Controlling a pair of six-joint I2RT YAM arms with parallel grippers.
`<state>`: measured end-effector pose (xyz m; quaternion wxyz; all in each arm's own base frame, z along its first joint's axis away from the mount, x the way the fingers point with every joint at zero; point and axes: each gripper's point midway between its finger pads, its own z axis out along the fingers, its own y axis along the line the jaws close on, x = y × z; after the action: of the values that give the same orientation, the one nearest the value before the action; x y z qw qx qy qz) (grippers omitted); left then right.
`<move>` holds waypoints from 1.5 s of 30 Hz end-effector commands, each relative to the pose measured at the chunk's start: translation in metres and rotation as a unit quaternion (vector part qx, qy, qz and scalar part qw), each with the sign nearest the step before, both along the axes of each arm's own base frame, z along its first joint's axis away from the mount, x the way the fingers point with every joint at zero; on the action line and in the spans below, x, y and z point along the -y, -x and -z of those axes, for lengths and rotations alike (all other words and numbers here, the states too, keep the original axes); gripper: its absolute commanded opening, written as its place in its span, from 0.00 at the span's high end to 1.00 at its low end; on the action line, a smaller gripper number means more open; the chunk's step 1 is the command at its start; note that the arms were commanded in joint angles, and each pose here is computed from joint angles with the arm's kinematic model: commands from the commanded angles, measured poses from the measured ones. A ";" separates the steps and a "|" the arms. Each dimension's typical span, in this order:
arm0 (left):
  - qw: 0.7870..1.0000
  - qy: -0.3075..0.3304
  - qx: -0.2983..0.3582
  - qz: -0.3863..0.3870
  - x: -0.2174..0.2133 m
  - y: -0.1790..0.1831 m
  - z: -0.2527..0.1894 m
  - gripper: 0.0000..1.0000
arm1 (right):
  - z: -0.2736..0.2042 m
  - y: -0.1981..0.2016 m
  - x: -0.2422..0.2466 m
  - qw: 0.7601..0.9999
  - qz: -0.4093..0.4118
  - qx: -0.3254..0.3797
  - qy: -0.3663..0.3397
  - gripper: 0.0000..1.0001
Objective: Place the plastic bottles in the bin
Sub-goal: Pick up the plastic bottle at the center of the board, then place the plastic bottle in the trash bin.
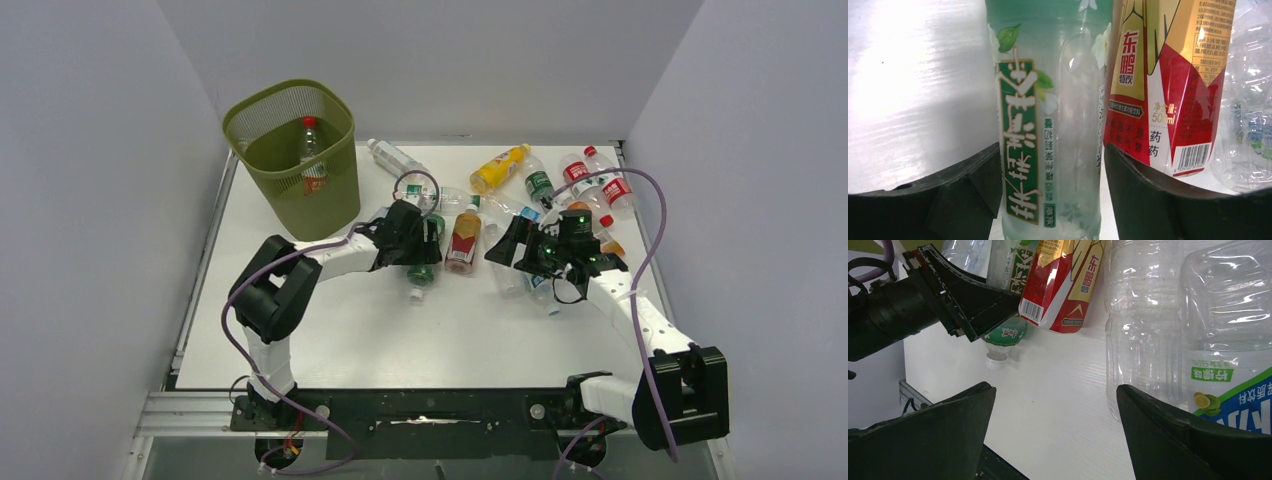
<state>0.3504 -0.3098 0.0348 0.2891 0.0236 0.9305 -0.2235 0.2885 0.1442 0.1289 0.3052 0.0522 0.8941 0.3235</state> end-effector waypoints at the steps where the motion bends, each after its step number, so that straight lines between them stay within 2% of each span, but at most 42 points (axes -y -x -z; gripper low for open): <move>1: 0.999 0.025 0.031 0.011 0.021 -0.016 -0.016 0.37 | -0.015 -0.004 0.000 0.999 -0.006 0.035 -0.010 0.02; 6: 0.999 0.014 0.041 0.012 0.016 -0.016 -0.033 0.57 | -0.017 -0.002 0.003 0.999 -0.004 0.039 -0.012 0.02; 8: 0.999 0.006 0.050 0.010 0.011 -0.018 -0.046 0.61 | -0.016 -0.001 0.005 0.999 -0.003 0.039 -0.013 0.02; 13: 0.996 -0.009 0.090 0.002 -0.003 -0.026 -0.099 0.61 | -0.018 0.001 0.006 0.999 -0.004 0.041 -0.017 0.02; 19: 0.985 -0.018 0.172 -0.010 -0.032 -0.055 -0.199 0.58 | -0.020 0.001 0.006 0.999 -0.005 0.044 -0.019 0.02; 25: 0.967 -0.029 0.249 -0.052 -0.088 -0.087 -0.300 0.57 | -0.024 0.002 0.005 0.999 -0.006 0.048 -0.022 0.02; 32: 0.929 -0.024 0.347 -0.123 -0.165 -0.105 -0.404 0.54 | -0.026 0.003 0.008 0.999 -0.004 0.049 -0.020 0.02; 37: 0.911 -0.051 0.366 -0.183 -0.232 -0.120 -0.421 0.52 | -0.025 0.003 0.008 0.999 -0.004 0.049 -0.020 0.02; 42: 0.901 -0.099 0.352 -0.231 -0.287 -0.133 -0.401 0.51 | -0.024 0.004 0.008 0.999 -0.004 0.048 -0.021 0.02; 45: 0.900 -0.113 0.341 -0.248 -0.310 -0.139 -0.386 0.45 | -0.023 0.004 0.008 0.999 -0.004 0.046 -0.021 0.02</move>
<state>0.4867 -0.0248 0.4208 0.6198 -0.0965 0.7776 -0.0440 0.2837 0.1362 0.1432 0.3262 0.0529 0.8810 0.3387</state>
